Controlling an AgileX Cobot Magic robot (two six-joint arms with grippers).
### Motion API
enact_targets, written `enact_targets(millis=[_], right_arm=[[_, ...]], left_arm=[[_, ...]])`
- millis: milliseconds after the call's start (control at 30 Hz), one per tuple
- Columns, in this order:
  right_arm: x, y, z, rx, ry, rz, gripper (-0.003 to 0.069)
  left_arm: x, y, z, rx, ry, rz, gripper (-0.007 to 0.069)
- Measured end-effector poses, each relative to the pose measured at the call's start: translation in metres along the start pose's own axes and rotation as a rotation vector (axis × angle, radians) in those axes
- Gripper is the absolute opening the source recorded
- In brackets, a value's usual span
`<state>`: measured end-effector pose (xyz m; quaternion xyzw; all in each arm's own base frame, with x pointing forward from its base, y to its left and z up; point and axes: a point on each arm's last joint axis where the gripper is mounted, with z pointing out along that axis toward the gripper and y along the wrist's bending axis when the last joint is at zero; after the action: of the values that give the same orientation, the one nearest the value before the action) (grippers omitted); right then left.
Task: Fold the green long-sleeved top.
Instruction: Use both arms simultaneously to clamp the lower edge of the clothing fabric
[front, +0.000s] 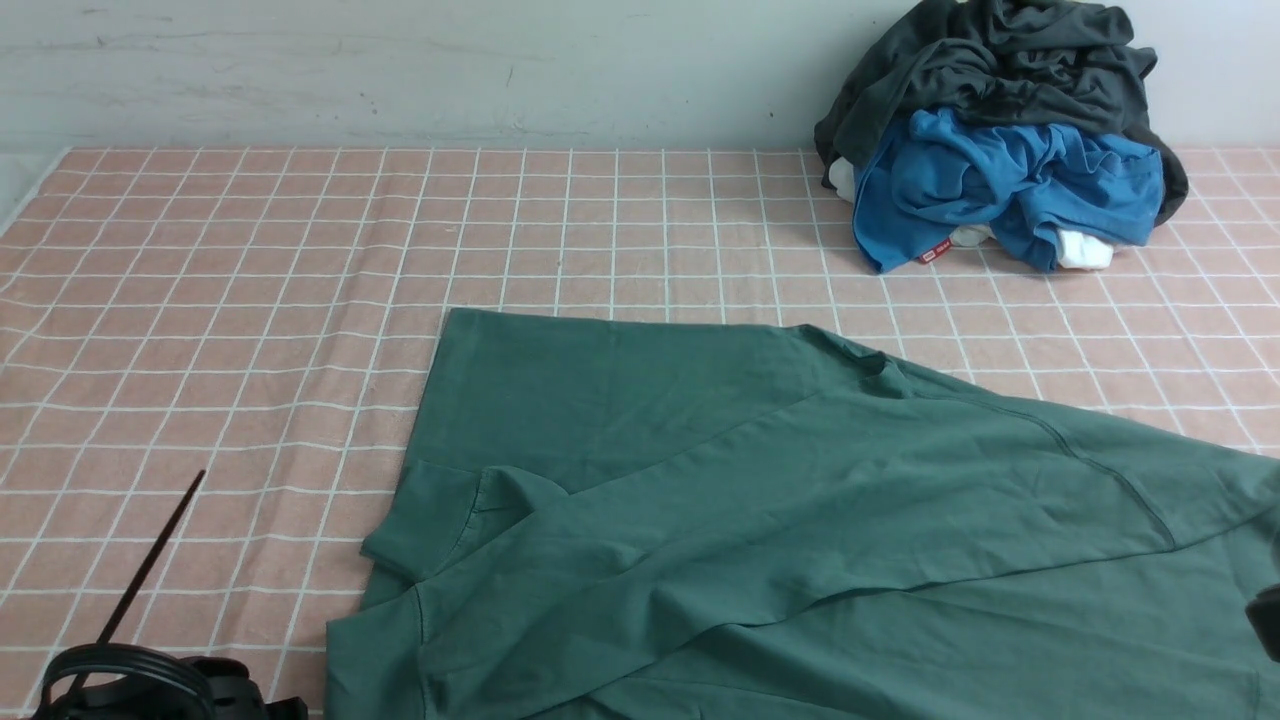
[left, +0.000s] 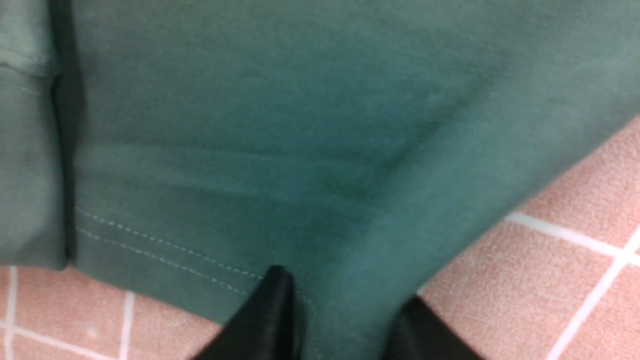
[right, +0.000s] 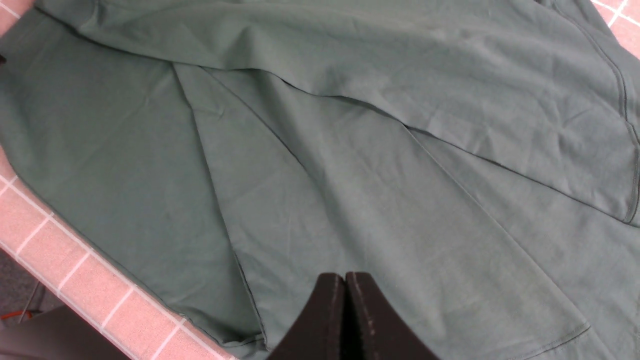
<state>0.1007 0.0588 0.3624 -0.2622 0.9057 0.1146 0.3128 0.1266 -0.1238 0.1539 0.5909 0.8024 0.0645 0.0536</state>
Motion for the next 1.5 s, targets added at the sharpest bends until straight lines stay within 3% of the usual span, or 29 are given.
enact_targets(millis=[67,133,367,500,567,767,833,967,1333,1500], right_arm=[[0.000,0.000,0.000,0.000,0.000,0.000,-0.0014],[0.000,0.000,0.000,0.000,0.000,-0.004,-0.0014],[0.001,0.000,0.003,-0.005,0.013,-0.084,-0.0014],[0.013,0.000,0.029,-0.048,0.114,-0.182,0.0023],[0.023,0.003,0.048,-0.092,0.196,-0.249,0.0071],[0.063,0.013,0.096,-0.211,0.412,-0.528,0.0341],[0.071,0.012,0.105,-0.200,0.419,-0.599,0.0425],[0.084,0.005,0.126,-0.140,0.425,-0.685,0.0512],[0.104,-0.010,0.169,-0.045,0.493,-0.906,0.0530],[0.106,-0.011,0.181,-0.058,0.537,-0.934,0.0524]], left_arm=[[0.000,0.000,0.000,0.001,-0.002,-0.001,0.0076],[0.000,0.000,0.000,0.002,-0.002,-0.003,0.0028],[0.002,0.000,-0.008,0.040,0.076,-0.046,0.0020],[0.010,-0.003,-0.019,0.063,0.133,-0.090,0.0020],[0.017,-0.005,-0.025,0.076,0.164,-0.102,0.0020],[0.025,-0.007,-0.038,0.071,0.131,-0.123,0.0020],[0.025,-0.007,-0.039,0.069,0.123,-0.125,0.0020],[0.024,-0.008,-0.040,0.074,0.104,-0.132,0.0020],[0.020,-0.008,-0.039,0.085,0.065,-0.147,0.0020],[0.019,-0.008,-0.039,0.084,0.054,-0.148,0.0020]])
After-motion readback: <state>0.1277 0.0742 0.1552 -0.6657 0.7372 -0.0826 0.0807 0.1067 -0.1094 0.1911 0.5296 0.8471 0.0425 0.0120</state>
